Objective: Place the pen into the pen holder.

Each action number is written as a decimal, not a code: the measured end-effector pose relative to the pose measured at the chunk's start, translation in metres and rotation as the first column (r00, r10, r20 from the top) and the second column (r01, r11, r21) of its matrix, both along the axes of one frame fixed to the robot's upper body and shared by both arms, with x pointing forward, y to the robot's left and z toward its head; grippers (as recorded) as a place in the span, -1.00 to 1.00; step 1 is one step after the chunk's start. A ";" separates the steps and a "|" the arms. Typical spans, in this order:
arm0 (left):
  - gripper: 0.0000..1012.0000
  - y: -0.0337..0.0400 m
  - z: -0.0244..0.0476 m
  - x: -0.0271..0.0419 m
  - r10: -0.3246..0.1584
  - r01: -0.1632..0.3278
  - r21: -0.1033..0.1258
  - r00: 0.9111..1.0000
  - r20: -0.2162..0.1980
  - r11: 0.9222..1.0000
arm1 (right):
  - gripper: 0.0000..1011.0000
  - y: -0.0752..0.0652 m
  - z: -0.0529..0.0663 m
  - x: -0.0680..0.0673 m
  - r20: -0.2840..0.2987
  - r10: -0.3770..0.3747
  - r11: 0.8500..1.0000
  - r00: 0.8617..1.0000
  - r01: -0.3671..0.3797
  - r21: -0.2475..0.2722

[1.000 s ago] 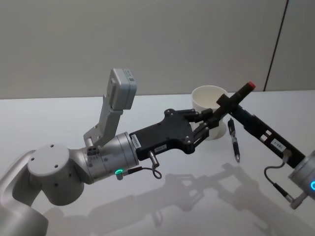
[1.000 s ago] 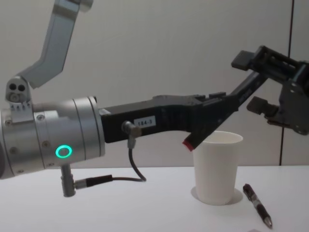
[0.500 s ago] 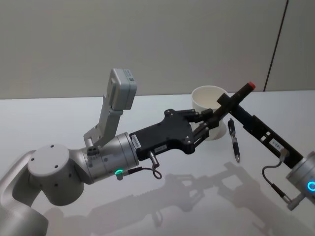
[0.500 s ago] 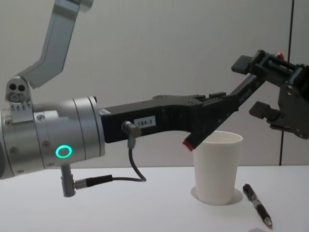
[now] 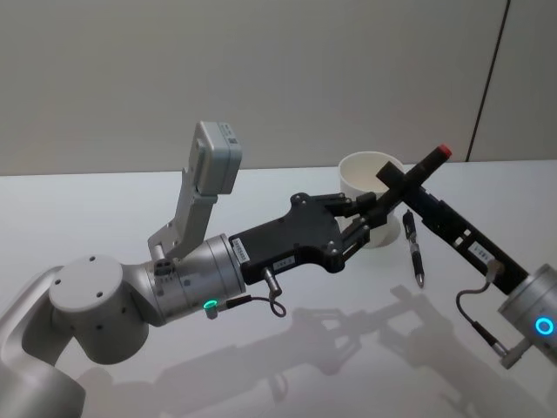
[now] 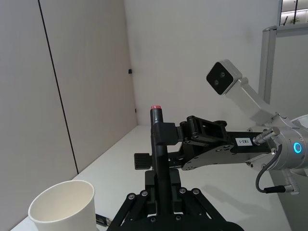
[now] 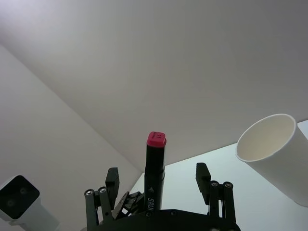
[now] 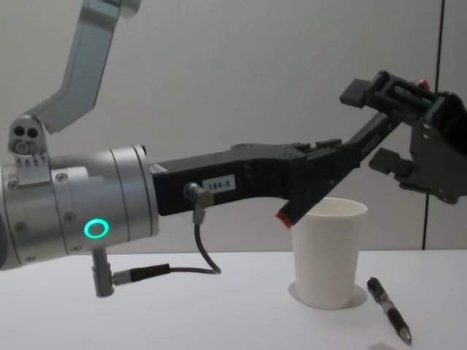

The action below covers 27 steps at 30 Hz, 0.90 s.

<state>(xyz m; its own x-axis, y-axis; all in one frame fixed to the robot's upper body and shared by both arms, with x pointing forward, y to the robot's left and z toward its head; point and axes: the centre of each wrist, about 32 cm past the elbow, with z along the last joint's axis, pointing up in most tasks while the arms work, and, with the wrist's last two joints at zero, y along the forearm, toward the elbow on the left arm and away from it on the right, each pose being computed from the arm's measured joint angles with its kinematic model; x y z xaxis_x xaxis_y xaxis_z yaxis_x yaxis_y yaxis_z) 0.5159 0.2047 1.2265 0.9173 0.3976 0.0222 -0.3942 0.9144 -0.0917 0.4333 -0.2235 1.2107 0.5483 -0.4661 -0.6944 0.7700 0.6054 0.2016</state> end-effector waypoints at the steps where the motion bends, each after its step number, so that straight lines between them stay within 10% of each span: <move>1: -0.65 0.0000 0.0000 0.0000 0.000 0.000 0.000 1.000 0.000 1.000 | 0.98 0.000 0.000 0.000 0.001 0.001 1.000 1.000 -0.001 0.000; 27: -0.65 0.0000 0.0000 0.0000 0.000 0.000 0.000 1.000 0.000 1.000 | 0.73 0.005 0.002 0.001 -0.003 0.001 1.000 1.000 -0.001 -0.005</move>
